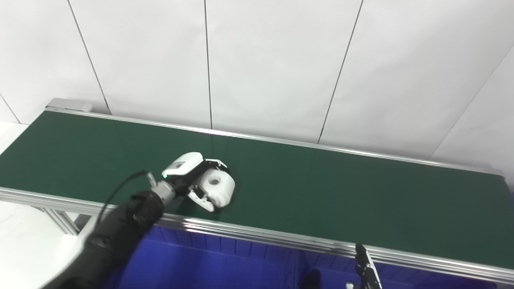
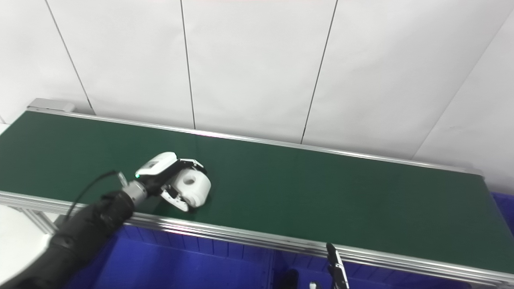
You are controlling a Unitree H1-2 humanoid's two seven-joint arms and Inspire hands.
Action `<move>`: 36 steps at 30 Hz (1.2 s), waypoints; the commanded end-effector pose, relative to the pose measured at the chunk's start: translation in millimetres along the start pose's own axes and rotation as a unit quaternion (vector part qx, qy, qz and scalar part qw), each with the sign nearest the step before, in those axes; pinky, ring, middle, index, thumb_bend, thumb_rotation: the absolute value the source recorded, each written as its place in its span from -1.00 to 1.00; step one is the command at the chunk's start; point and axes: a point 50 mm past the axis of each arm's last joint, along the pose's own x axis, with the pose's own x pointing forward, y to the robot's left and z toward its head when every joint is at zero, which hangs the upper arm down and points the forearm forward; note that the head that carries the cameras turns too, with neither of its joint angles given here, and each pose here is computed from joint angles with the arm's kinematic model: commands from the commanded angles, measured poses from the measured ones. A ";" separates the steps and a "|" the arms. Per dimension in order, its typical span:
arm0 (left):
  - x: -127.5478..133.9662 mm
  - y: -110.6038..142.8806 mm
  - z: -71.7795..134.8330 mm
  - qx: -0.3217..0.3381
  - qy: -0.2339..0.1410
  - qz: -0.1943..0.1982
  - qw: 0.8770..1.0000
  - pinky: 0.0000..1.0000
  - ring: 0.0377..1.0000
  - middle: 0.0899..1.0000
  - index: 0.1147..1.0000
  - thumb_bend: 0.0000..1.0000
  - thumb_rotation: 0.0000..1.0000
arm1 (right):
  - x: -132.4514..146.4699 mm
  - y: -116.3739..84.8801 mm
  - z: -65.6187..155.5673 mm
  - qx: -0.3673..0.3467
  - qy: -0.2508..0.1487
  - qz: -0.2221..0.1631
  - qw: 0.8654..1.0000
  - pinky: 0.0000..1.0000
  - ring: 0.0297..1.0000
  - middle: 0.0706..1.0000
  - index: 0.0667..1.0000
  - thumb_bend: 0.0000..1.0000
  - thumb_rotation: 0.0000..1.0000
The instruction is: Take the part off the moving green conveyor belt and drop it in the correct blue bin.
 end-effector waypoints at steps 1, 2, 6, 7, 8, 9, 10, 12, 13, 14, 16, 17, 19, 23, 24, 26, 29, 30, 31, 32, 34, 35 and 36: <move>14.7 16.7 15.5 0.006 -0.048 0.045 0.998 -0.08 -0.21 -0.08 -0.07 0.00 -1.00 | 2.4 1.4 10.0 0.004 -0.037 -0.001 0.999 0.96 0.96 0.94 0.91 0.45 0.67; 15.5 15.8 17.7 0.002 -0.051 0.052 0.997 -0.09 -0.22 -0.08 -0.07 0.00 -1.00 | 2.7 1.9 10.2 0.003 -0.038 -0.002 0.999 0.96 0.96 0.94 0.91 0.45 0.67; 14.9 18.1 24.0 -0.016 -0.063 0.066 0.996 -0.13 -0.23 -0.08 -0.06 -0.01 -1.00 | 3.1 4.1 11.3 0.003 -0.040 -0.003 0.999 0.94 0.96 0.92 0.90 0.46 0.70; 14.0 19.7 25.4 -0.020 -0.067 0.069 0.995 -0.14 -0.24 -0.09 -0.04 -0.01 -1.00 | 3.1 4.9 11.7 0.005 -0.040 -0.004 0.999 0.94 0.96 0.92 0.90 0.47 0.69; 12.0 21.8 26.7 -0.028 -0.070 0.074 0.994 -0.15 -0.25 -0.09 -0.03 -0.01 -1.00 | 2.9 6.1 12.9 0.005 -0.040 -0.005 0.999 0.94 0.96 0.92 0.90 0.47 0.68; 8.3 24.7 29.9 -0.040 -0.077 0.084 0.993 -0.15 -0.24 -0.09 -0.04 -0.01 -1.00 | 2.7 7.2 14.4 0.004 -0.041 -0.005 0.999 0.94 0.96 0.92 0.90 0.46 0.69; 5.3 27.0 32.0 -0.047 -0.082 0.091 0.991 -0.14 -0.24 -0.10 -0.04 -0.01 -1.00 | 2.4 8.1 15.8 0.003 -0.043 -0.006 0.999 0.93 0.95 0.92 0.90 0.45 0.69; -5.7 31.7 40.2 -0.072 -0.099 0.111 0.986 -0.14 -0.24 -0.10 -0.04 -0.01 -1.00 | 2.2 9.8 18.7 -0.005 -0.046 -0.005 0.999 0.91 0.95 0.92 0.89 0.45 0.72; -12.0 33.4 44.8 -0.084 -0.108 0.118 0.983 -0.14 -0.23 -0.10 -0.05 -0.01 -1.00 | 2.3 11.2 20.7 -0.006 -0.048 -0.005 0.999 0.90 0.95 0.92 0.89 0.47 0.74; -19.6 34.0 49.9 -0.101 -0.116 0.123 0.980 -0.15 -0.23 -0.10 -0.05 -0.01 -1.00 | 2.4 12.8 23.0 -0.006 -0.048 -0.005 0.999 0.89 0.94 0.92 0.89 0.49 0.75; -34.8 35.3 59.0 -0.126 -0.131 0.124 0.976 -0.14 -0.21 -0.10 -0.06 0.00 -1.00 | 3.2 17.5 28.7 -0.003 -0.050 -0.005 0.999 0.89 0.94 0.92 0.90 0.47 0.73; -42.0 35.0 62.6 -0.132 -0.141 0.124 0.973 -0.14 -0.21 -0.10 -0.06 0.00 -1.00 | 3.8 20.1 31.5 -0.002 -0.052 -0.005 0.999 0.89 0.93 0.91 0.90 0.47 0.72; -56.4 29.0 68.1 -0.150 -0.158 0.118 0.969 -0.13 -0.21 -0.10 -0.06 0.00 -1.00 | 5.5 25.9 37.2 0.002 -0.053 -0.001 0.999 0.90 0.94 0.92 0.91 0.45 0.72; -83.6 5.8 78.5 -0.187 -0.169 0.081 0.964 -0.14 -0.22 -0.10 -0.04 -0.01 -1.00 | 9.4 36.5 46.2 0.004 -0.050 0.001 0.999 0.91 0.93 0.92 0.91 0.48 0.75; -88.8 -0.4 81.3 -0.191 -0.170 0.073 0.964 -0.16 -0.23 -0.11 -0.03 -0.01 -1.00 | 9.6 37.8 47.6 0.001 -0.047 -0.001 0.999 0.89 0.92 0.92 0.90 0.53 0.76; -99.4 -16.5 87.3 -0.195 -0.166 0.056 0.965 -0.19 -0.24 -0.12 -0.03 -0.01 -1.00 | 9.3 38.9 50.9 -0.012 -0.045 -0.002 0.999 0.87 0.91 0.92 0.90 0.53 0.79; -109.2 -37.9 91.5 -0.184 -0.162 0.023 0.969 -0.26 -0.27 -0.12 -0.02 -0.01 -1.00 | 7.1 39.3 55.5 -0.017 -0.044 0.000 0.999 0.87 0.91 0.92 0.91 0.50 0.80; -112.4 -47.5 92.0 -0.176 -0.160 0.001 0.971 -0.19 -0.24 -0.11 -0.04 -0.01 -1.00 | 6.6 39.5 56.6 -0.016 -0.043 0.001 0.999 0.88 0.92 0.91 0.91 0.48 0.78; -115.3 -54.8 92.4 -0.168 -0.159 -0.017 0.973 -0.18 -0.24 -0.11 -0.03 -0.01 -1.00 | 5.5 39.6 57.3 -0.016 -0.042 0.002 0.999 0.89 0.92 0.91 0.91 0.47 0.77; -117.3 -60.4 92.3 -0.160 -0.156 -0.037 0.974 -0.18 -0.24 -0.11 -0.03 -0.01 -1.00 | 4.8 39.7 57.8 -0.014 -0.042 0.003 0.999 0.89 0.92 0.91 0.91 0.46 0.77; -119.2 -65.5 91.5 -0.142 -0.148 -0.069 0.976 -0.24 -0.28 -0.13 -0.01 -0.01 -1.00 | 3.4 39.0 57.7 -0.014 -0.041 0.006 0.999 0.88 0.93 0.92 0.91 0.46 0.77; -119.9 -67.4 91.1 -0.133 -0.143 -0.083 0.977 -0.27 -0.29 -0.14 0.00 -0.01 -1.00 | 2.9 38.4 57.9 -0.014 -0.040 0.007 0.999 0.88 0.93 0.92 0.92 0.46 0.77; -120.4 -69.8 90.3 -0.127 -0.133 -0.100 0.978 -0.27 -0.30 -0.14 0.01 -0.02 -1.00 | 2.7 37.7 57.5 -0.015 -0.041 0.009 0.999 0.88 0.93 0.92 0.92 0.47 0.78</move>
